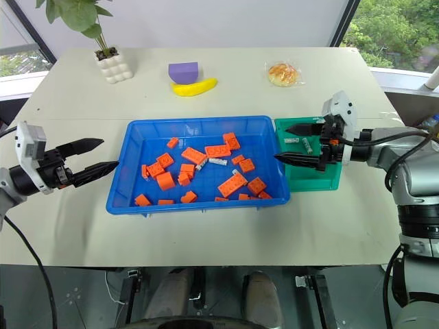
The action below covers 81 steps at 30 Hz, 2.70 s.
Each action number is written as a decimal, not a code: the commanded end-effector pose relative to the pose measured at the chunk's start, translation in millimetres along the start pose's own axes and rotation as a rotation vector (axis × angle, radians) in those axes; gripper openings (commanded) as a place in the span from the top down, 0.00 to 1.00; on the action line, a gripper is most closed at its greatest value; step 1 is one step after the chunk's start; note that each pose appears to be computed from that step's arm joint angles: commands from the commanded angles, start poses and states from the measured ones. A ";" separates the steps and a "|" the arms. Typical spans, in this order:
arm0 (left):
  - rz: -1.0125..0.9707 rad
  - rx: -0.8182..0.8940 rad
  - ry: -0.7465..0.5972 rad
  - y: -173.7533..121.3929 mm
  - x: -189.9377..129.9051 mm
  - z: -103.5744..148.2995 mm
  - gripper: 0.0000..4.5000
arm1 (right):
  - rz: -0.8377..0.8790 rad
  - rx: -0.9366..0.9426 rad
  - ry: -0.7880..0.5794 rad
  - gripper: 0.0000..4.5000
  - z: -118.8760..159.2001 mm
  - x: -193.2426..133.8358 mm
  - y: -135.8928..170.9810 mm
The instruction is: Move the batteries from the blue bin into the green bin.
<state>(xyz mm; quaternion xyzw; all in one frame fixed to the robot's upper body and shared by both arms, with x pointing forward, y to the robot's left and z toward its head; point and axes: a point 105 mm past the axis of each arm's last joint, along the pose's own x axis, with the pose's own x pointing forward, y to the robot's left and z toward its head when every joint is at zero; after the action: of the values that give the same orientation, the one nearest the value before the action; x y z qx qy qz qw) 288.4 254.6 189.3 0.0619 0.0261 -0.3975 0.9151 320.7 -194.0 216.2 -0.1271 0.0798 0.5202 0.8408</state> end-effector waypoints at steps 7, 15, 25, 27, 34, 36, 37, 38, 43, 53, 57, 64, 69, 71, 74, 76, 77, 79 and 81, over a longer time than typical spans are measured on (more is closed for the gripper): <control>0.018 0.086 -0.058 -0.5 4.9 22.2 0.00 | -0.042 -0.167 -0.008 0.01 46.4 66.1 4.0; 0.014 0.101 -0.075 -13.8 8.4 26.5 0.00 | -0.005 -0.064 -0.046 0.01 52.8 144.4 44.9; -0.018 0.085 -0.062 -30.7 9.4 22.1 0.00 | 0.019 -0.027 0.040 0.01 21.3 192.0 51.2; -0.013 0.084 -0.073 -31.7 10.7 22.8 0.00 | 0.018 -0.027 0.054 0.01 16.2 201.0 48.9; 0.004 0.073 -0.102 -36.8 14.5 20.7 0.00 | 0.016 -0.045 0.095 0.01 7.4 219.4 38.4; 0.013 0.071 -0.111 -37.9 14.5 20.5 0.00 | 0.020 -0.052 0.108 0.01 5.6 220.3 36.5; 0.018 0.070 -0.116 -38.0 14.3 20.5 0.00 | 0.026 -0.056 0.118 0.01 4.0 220.3 36.2; 0.023 0.069 -0.120 -38.1 14.0 20.6 0.00 | 0.031 -0.060 0.129 0.01 2.3 220.2 36.1; 0.044 0.069 -0.135 -37.9 14.0 19.6 0.00 | 0.054 -0.071 0.176 0.01 -7.6 220.8 37.4; 0.079 0.084 -0.171 -32.8 16.6 23.0 0.00 | 0.049 -0.118 0.185 0.74 0.0 227.1 36.7; 0.099 0.094 -0.180 -29.3 15.4 24.8 0.00 | 0.043 -0.127 0.175 0.74 4.5 228.9 36.2; 0.107 0.094 -0.177 -27.3 13.9 23.6 0.00 | 0.058 -0.096 0.053 0.74 40.9 230.6 43.4; 0.093 0.091 -0.172 -28.4 16.5 22.7 0.00 | 0.167 -0.054 0.005 0.74 53.7 236.1 75.6; 0.085 0.091 -0.174 -29.2 17.7 23.9 0.00 | 0.202 -0.050 0.026 0.74 42.8 237.1 87.7; 0.080 0.093 -0.175 -29.8 17.9 25.4 0.00 | 0.235 -0.050 0.046 0.74 31.9 234.7 98.5; 0.078 0.091 -0.173 -29.7 17.9 25.1 0.00 | 0.265 -0.051 0.055 0.74 27.6 232.2 105.7; 0.077 0.091 -0.171 -29.7 17.9 24.8 0.00 | 0.273 -0.053 0.058 0.62 26.0 231.6 108.1; 0.075 0.088 -0.171 -30.1 18.9 23.9 0.00 | 0.285 -0.065 0.057 0.40 24.8 231.0 111.1; 0.071 0.086 -0.171 -31.0 20.2 23.3 0.00 | 0.275 -0.075 0.041 0.20 27.9 231.1 109.9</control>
<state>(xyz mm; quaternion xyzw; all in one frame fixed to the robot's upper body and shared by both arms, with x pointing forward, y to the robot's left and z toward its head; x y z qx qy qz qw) 281.2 218.7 197.1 0.0536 -0.0524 -0.3636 0.9285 331.6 50.6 152.0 -0.1541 0.1285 0.6167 0.7612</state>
